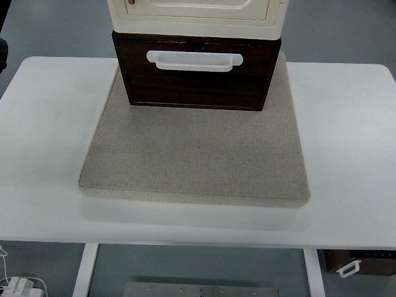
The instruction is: Close drawer under combined cabinet
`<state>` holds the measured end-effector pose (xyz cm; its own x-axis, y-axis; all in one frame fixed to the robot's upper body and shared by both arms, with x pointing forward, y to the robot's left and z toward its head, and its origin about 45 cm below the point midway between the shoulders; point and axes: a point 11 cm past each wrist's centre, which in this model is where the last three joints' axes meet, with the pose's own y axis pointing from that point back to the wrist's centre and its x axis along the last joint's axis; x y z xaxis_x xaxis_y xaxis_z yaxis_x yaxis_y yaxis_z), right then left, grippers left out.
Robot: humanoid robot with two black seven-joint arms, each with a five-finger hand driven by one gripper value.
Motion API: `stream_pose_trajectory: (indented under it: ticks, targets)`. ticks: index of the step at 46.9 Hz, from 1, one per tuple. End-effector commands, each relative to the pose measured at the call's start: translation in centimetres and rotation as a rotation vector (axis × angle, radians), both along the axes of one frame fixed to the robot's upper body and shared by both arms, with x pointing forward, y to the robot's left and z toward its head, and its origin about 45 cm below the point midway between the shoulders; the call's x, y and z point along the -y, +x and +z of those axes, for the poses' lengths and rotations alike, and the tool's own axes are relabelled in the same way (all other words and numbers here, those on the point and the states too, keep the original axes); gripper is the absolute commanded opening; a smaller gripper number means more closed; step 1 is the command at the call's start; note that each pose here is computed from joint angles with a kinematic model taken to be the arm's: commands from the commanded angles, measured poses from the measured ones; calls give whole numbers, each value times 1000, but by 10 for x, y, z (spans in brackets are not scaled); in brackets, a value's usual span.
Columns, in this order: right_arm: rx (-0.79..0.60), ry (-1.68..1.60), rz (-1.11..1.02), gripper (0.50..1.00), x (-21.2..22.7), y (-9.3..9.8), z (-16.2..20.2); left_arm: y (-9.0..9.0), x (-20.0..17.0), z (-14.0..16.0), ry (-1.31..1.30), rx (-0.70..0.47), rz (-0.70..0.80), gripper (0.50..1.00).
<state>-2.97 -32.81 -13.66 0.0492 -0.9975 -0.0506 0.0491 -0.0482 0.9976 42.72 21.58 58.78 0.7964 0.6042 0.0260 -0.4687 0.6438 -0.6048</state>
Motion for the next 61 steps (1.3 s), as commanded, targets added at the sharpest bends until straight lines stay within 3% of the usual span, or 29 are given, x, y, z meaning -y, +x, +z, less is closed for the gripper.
stream_pose_trajectory:
  ticks: [1, 7, 15, 22, 37, 50, 61]
  targets:
    - [0, 0, 0, 952, 0, 0, 0, 8, -30, 9, -80, -4, 58, 1000]
    - [0, 0, 0, 952, 0, 0, 0, 23, -74, 11, -177, -41, 148, 1000]
    - [0, 0, 0, 952, 0, 0, 0, 45, -123, -11, -245, -142, 259, 1000]
    - [0, 0, 0, 952, 0, 0, 0, 65, -163, -44, -320, -267, 360, 1000]
    - [0, 0, 0, 952, 0, 0, 0, 83, -228, -123, -484, -508, 556, 1000]
    - [1, 0, -6, 952, 0, 0, 0, 101, -210, -196, -555, -740, 640, 1000]
    - [0, 0, -1, 952, 0, 0, 0, 102, -188, -246, -573, -854, 612, 1000]
